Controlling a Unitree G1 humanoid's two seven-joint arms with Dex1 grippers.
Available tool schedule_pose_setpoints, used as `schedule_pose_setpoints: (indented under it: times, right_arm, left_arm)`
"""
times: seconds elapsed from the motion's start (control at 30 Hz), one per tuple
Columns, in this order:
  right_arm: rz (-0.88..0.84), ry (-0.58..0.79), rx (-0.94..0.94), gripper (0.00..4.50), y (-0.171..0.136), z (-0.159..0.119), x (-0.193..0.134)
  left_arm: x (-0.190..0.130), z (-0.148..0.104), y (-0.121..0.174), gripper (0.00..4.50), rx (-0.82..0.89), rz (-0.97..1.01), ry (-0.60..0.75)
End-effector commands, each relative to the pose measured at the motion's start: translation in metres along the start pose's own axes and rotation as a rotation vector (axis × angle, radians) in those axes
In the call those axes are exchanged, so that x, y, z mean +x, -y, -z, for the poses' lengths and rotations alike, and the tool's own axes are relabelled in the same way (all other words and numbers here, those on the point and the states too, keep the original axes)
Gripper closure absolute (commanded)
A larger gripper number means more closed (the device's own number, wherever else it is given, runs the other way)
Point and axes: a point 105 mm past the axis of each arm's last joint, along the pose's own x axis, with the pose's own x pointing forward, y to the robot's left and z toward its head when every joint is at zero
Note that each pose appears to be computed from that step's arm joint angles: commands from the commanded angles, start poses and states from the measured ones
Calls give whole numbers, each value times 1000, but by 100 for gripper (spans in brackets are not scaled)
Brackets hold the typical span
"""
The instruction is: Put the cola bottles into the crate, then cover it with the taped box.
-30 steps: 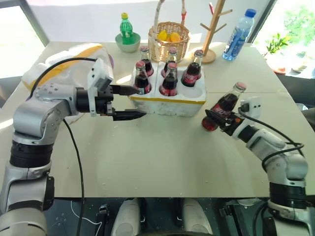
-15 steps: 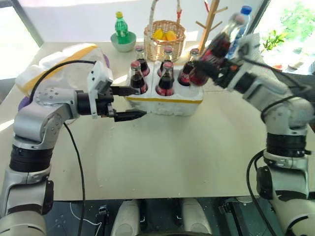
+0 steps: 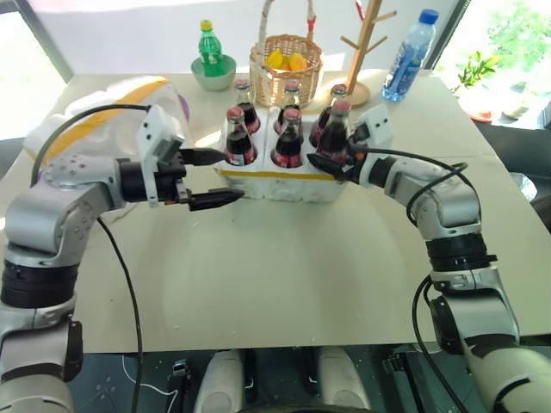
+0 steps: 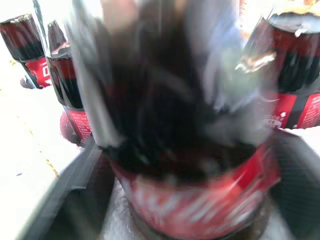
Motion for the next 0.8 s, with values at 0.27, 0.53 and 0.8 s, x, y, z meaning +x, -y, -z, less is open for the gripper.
schedule_pose_setpoints:
  times: [0.27, 0.53, 0.8]
  right_arm:
    - [-112, 74, -124, 6, 9, -73, -79]
    - [-407, 59, -227, 6, -21, -104, -131]
    - [-591, 74, -243, 6, -55, -105, -127]
  left_arm:
    - [-87, -30, -4, 0, 61, -227, -56]
    - [-208, -2, -30, 0, 1, -490, -432]
    - [-255, 55, -76, 0, -45, -566, -711]
